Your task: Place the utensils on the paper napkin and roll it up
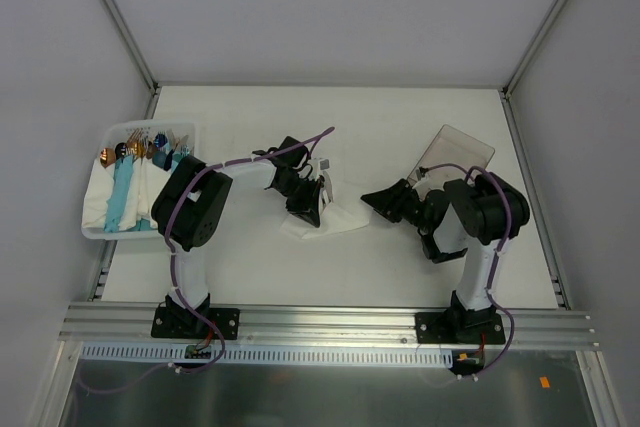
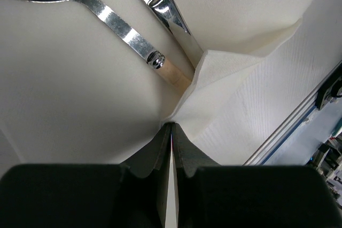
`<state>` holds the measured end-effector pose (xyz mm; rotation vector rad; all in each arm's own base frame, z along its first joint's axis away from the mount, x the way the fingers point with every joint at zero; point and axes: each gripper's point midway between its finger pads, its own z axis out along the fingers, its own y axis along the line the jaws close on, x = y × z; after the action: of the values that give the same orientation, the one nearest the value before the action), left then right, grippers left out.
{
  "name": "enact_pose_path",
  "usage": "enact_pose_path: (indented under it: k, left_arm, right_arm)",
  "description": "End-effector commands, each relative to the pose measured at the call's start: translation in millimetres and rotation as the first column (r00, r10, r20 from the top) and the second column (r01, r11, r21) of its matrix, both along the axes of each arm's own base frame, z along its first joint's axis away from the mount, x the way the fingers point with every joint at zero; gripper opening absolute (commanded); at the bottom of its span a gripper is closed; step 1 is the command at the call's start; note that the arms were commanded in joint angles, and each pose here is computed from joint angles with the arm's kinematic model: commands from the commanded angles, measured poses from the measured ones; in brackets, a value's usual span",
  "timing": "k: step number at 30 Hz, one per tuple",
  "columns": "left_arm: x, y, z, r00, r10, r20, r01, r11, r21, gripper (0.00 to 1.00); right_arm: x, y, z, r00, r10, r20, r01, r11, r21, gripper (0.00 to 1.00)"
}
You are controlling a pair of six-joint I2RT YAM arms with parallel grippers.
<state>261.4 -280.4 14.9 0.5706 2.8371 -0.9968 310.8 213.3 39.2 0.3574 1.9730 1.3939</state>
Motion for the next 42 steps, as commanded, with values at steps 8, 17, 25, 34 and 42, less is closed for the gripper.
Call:
enact_pose_path:
  k: [8,17,25,34,42]
  left_arm:
    - [3,17,-23,1.000,0.013,0.000,-0.013,0.996,0.091,0.06]
    - [5,17,-21,1.000,0.022,-0.002,-0.022,0.996,0.085,0.06]
    - [4,17,-22,1.000,0.022,-0.009,-0.021,0.996,0.084,0.06]
    - [4,18,-22,1.000,0.027,-0.014,-0.026,0.996,0.084,0.06]
    - [3,19,-25,0.999,0.031,-0.022,-0.029,0.996,0.088,0.06]
  right_arm:
    - [-57,-3,-56,0.910,0.000,-0.414,-0.028,0.998,-0.062,0.46]
    - [-65,12,-49,0.917,0.035,-0.398,-0.109,0.980,-0.165,0.64]
    - [-72,14,-61,0.918,-0.005,-0.396,-0.111,0.957,-0.269,0.65]
    - [-74,6,-65,0.941,-0.058,-0.334,-0.133,0.843,-0.520,0.57]
    - [-66,-11,-52,0.967,-0.122,-0.222,-0.083,0.675,-0.733,0.44]
